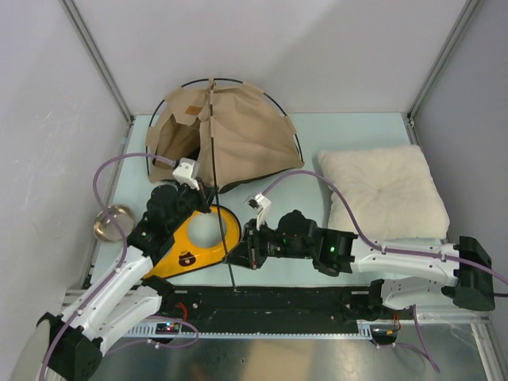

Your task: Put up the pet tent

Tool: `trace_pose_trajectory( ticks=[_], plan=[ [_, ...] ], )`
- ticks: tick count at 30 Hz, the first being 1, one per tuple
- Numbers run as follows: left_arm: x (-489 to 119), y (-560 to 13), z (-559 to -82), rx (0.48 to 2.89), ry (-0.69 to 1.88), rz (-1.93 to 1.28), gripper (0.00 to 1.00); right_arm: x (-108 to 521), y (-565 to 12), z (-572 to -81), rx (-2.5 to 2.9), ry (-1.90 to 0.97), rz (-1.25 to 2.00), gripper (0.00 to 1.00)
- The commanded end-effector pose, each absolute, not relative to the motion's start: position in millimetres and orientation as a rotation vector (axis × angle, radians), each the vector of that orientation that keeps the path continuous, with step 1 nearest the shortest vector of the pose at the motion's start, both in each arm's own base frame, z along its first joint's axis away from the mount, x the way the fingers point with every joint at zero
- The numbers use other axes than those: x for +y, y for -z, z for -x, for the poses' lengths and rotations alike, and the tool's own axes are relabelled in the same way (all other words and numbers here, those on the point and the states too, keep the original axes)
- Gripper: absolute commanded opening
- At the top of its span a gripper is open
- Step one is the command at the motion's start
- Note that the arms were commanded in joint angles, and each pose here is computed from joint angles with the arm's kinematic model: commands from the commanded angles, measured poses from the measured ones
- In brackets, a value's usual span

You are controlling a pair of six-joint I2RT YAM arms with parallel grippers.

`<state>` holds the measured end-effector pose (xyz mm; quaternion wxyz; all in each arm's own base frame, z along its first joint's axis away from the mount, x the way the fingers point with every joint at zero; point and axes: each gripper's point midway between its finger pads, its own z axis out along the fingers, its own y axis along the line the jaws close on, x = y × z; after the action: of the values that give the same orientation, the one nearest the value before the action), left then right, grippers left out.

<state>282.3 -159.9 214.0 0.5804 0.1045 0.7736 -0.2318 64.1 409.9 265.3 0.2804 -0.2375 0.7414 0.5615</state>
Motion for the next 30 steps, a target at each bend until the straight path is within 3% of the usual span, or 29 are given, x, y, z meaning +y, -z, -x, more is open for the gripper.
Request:
trace_pose_trajectory(
  ticks=[1,14,30],
  plan=[
    [-172.5,-193.8,-254.1,1.839,0.674,-0.299,0.0,420.5,-324.9,-97.8,1.725,-1.613,0.444,0.0],
    [-169.2,-181.0,-221.6,1.766,0.737,-0.345,0.0,418.8,-333.2,-154.3,1.663,-1.634,0.254,0.0],
    [-205.3,-184.1,-196.5,2.001,1.077,-0.177,0.0,434.7,-354.0,-199.6,1.617,-1.705,0.12,0.0]
  ],
)
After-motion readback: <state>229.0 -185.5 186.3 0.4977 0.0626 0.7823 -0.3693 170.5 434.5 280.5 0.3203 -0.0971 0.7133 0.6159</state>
